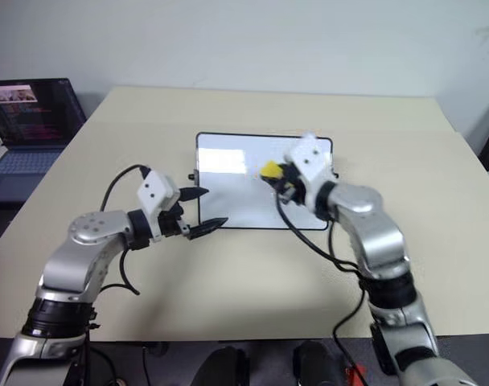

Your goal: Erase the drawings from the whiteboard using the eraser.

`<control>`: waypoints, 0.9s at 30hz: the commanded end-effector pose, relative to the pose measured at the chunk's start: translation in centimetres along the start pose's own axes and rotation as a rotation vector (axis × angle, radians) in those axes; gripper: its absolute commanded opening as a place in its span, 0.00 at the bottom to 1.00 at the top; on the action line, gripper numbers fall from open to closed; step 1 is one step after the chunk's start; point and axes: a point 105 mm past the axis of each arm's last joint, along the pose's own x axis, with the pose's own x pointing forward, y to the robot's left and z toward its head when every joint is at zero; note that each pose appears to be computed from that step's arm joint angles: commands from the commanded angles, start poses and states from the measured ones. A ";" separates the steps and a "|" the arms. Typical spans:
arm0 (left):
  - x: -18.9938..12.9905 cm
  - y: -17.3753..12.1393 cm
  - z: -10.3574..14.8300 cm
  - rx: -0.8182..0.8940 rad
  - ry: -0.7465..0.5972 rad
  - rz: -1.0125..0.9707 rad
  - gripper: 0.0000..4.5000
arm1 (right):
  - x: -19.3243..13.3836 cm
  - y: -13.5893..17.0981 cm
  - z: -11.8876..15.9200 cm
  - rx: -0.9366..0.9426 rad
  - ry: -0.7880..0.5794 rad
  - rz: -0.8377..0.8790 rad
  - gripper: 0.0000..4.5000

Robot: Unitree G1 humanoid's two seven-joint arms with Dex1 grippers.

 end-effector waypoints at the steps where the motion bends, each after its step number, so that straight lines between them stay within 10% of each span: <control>1: -0.2 0.2 0.8 0.026 -0.022 -0.011 1.00 | -2.1 0.2 0.0 -0.031 -0.013 -0.049 0.27; 11: 0.8 0.7 0.8 0.015 -0.028 -0.041 1.00 | -2.0 3.0 -3.4 -0.049 0.081 -0.062 0.27; 27: 0.4 -0.2 -0.2 0.033 0.010 -0.083 1.00 | 4.1 0.7 -1.3 -0.129 0.050 -0.053 0.27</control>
